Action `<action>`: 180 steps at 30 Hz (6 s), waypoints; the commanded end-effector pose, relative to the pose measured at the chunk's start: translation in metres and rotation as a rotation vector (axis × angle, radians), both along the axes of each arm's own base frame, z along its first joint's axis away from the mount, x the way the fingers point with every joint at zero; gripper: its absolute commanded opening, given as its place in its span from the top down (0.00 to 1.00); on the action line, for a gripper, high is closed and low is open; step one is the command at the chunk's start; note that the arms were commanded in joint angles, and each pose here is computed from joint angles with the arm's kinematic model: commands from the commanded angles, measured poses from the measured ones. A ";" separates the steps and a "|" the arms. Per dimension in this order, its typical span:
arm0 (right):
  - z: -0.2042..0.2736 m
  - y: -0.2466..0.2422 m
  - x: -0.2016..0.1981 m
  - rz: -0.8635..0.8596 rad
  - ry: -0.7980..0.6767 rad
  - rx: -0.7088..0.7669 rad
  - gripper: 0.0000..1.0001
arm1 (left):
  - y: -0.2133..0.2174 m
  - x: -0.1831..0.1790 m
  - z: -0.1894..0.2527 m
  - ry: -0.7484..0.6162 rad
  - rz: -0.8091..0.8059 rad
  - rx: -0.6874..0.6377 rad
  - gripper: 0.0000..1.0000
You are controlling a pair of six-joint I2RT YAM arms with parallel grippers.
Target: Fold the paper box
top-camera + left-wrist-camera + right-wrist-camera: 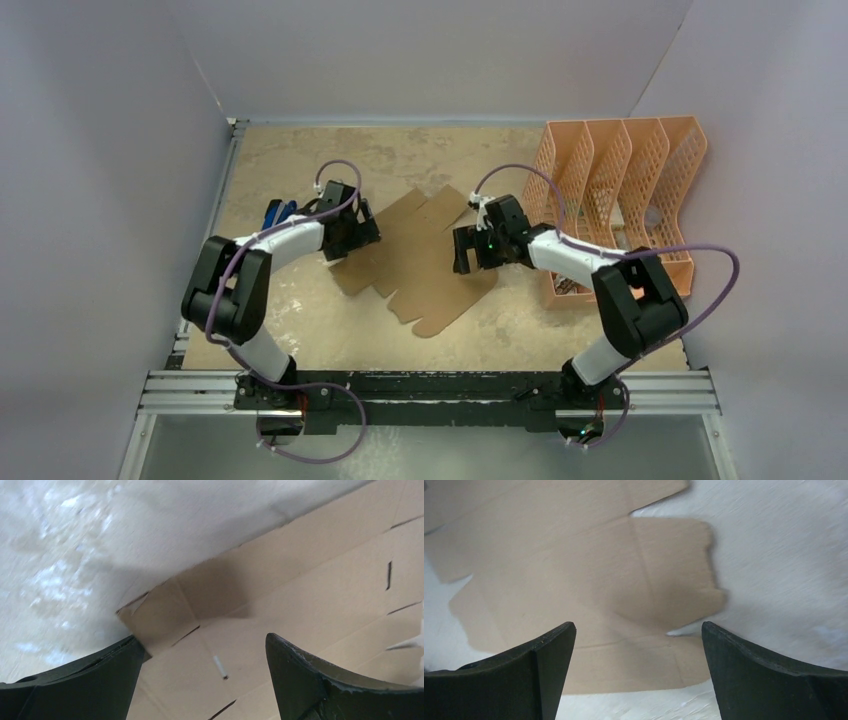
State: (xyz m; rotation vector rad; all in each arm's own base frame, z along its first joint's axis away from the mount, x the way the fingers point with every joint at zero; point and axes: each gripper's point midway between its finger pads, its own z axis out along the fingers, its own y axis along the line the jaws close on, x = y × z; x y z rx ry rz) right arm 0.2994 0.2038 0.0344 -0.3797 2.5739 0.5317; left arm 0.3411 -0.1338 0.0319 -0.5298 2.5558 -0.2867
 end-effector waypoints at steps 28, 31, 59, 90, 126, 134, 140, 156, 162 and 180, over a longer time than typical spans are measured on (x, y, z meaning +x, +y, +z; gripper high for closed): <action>0.113 0.001 0.095 -0.060 -0.288 -0.053 0.01 | 0.034 -0.007 0.063 -0.140 -0.055 0.021 0.11; 0.116 -0.003 0.116 -0.065 -0.300 -0.055 0.01 | 0.045 -0.023 0.058 -0.133 0.009 0.020 0.11; 0.043 0.007 0.153 -0.064 -0.144 -0.069 0.14 | 0.023 -0.005 0.024 -0.036 -0.056 -0.122 0.23; 0.100 0.032 0.113 0.239 -0.289 -0.063 0.10 | 0.077 -0.001 0.031 -0.019 -0.045 -0.074 0.23; 0.022 0.143 0.121 0.746 -0.148 0.400 0.48 | 0.047 -0.003 0.003 0.074 -0.139 -0.227 0.32; 0.015 0.142 0.119 0.768 -0.136 0.395 0.47 | 0.045 -0.004 0.002 0.075 -0.154 -0.240 0.35; 0.017 0.139 0.114 0.805 -0.135 0.400 0.54 | 0.044 -0.004 0.003 0.071 -0.159 -0.241 0.36; 0.051 0.111 0.122 0.824 -0.301 0.188 1.00 | 0.062 0.003 0.032 -0.003 -0.115 -0.140 0.30; 0.059 0.099 0.125 0.832 -0.365 0.104 1.00 | 0.071 0.011 0.069 -0.104 -0.106 -0.080 0.28; 0.064 0.091 0.127 0.829 -0.416 0.049 1.00 | -0.025 0.116 0.104 -0.410 -0.482 -0.302 0.28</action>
